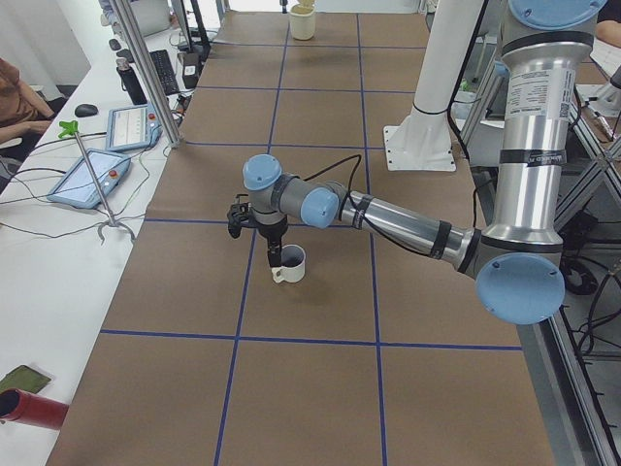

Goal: Left arm hands cup to right arm to dump lemon

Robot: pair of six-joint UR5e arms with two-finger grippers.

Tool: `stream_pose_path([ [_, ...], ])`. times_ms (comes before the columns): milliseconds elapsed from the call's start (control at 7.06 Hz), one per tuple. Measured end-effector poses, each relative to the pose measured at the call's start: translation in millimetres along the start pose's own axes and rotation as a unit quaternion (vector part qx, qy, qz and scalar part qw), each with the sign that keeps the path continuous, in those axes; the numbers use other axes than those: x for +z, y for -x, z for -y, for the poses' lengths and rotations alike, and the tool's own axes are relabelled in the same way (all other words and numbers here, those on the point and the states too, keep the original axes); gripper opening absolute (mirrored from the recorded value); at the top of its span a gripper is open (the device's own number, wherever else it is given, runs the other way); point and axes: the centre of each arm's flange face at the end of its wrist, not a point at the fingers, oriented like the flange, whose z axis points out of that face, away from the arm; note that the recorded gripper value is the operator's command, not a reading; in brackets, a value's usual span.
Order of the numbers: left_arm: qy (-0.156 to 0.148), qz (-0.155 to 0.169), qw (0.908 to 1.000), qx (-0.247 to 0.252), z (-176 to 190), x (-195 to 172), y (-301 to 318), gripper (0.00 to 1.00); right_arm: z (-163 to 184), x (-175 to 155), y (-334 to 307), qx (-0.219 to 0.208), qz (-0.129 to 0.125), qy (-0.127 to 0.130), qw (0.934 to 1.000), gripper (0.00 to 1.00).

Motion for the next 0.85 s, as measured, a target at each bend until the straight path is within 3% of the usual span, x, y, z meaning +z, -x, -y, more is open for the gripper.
stream_pose_path([
  [283,-0.041,0.043,0.9982,-0.012,6,-14,27,1.00,-7,-2,-17,0.008,-0.037,-0.001,0.9993,0.99],
  [425,-0.045,0.057,0.9971,-0.023,7,-10,45,1.00,-17,-2,-34,0.021,-0.053,0.001,0.9984,0.99],
  [567,-0.046,0.063,0.9964,-0.033,10,-9,62,1.00,-37,2,-54,0.036,-0.056,0.004,0.9978,0.99],
  [708,-0.050,0.064,0.9964,-0.024,11,-16,80,1.00,-65,5,-75,0.050,-0.043,0.000,0.9979,1.00],
  [850,-0.046,0.065,0.9967,0.018,12,-26,106,1.00,-94,8,-94,0.063,-0.020,-0.010,0.9978,1.00],
])
